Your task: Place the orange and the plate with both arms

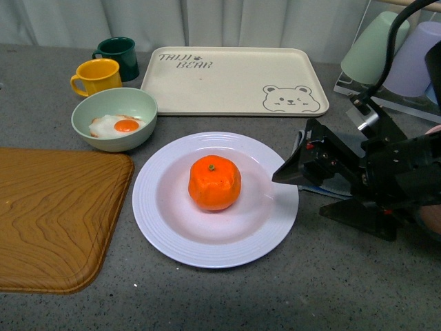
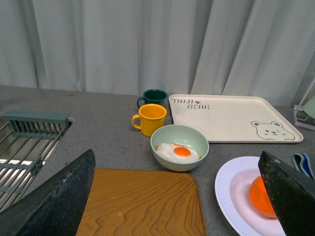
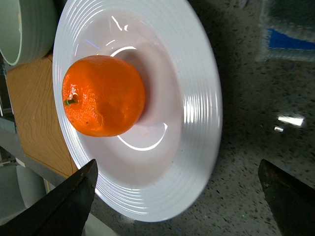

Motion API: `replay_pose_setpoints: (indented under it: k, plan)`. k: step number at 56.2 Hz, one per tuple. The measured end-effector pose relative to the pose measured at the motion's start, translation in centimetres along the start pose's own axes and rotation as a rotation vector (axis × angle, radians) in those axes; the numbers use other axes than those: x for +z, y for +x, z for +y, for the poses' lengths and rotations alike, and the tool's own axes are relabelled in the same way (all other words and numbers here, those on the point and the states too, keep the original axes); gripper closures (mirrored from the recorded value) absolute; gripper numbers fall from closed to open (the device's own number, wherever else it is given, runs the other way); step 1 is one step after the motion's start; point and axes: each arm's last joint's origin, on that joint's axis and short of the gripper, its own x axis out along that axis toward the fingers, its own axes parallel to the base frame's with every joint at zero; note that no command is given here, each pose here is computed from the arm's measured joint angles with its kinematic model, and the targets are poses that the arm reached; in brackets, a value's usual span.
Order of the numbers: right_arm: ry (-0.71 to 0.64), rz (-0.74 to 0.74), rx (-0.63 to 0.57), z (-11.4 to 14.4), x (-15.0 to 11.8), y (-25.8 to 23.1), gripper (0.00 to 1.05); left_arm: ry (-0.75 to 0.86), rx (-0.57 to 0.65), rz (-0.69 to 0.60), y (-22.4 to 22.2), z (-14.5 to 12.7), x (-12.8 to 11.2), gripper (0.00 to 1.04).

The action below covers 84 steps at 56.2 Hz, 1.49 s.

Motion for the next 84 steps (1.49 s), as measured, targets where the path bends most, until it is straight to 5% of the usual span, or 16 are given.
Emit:
replay_pose_setpoints:
  k: [34, 58, 68, 84]
  plan:
    - [0.253, 0.036, 0.076, -0.9, 1.5, 4.7, 0.10, 0.000, 0.000, 0.000, 0.0, 0.0, 0.0, 0.07]
    - [0.351, 0.075, 0.017, -1.9, 1.6, 5.6, 0.88, 0.000, 0.000, 0.000, 0.0, 0.0, 0.0, 0.07]
    - [0.313, 0.073, 0.063, -1.2, 2.3, 5.1, 1.00, 0.000, 0.000, 0.000, 0.0, 0.0, 0.0, 0.07]
    - [0.247, 0.008, 0.110, -1.3, 2.2, 4.8, 1.01, 0.000, 0.000, 0.000, 0.0, 0.0, 0.0, 0.07]
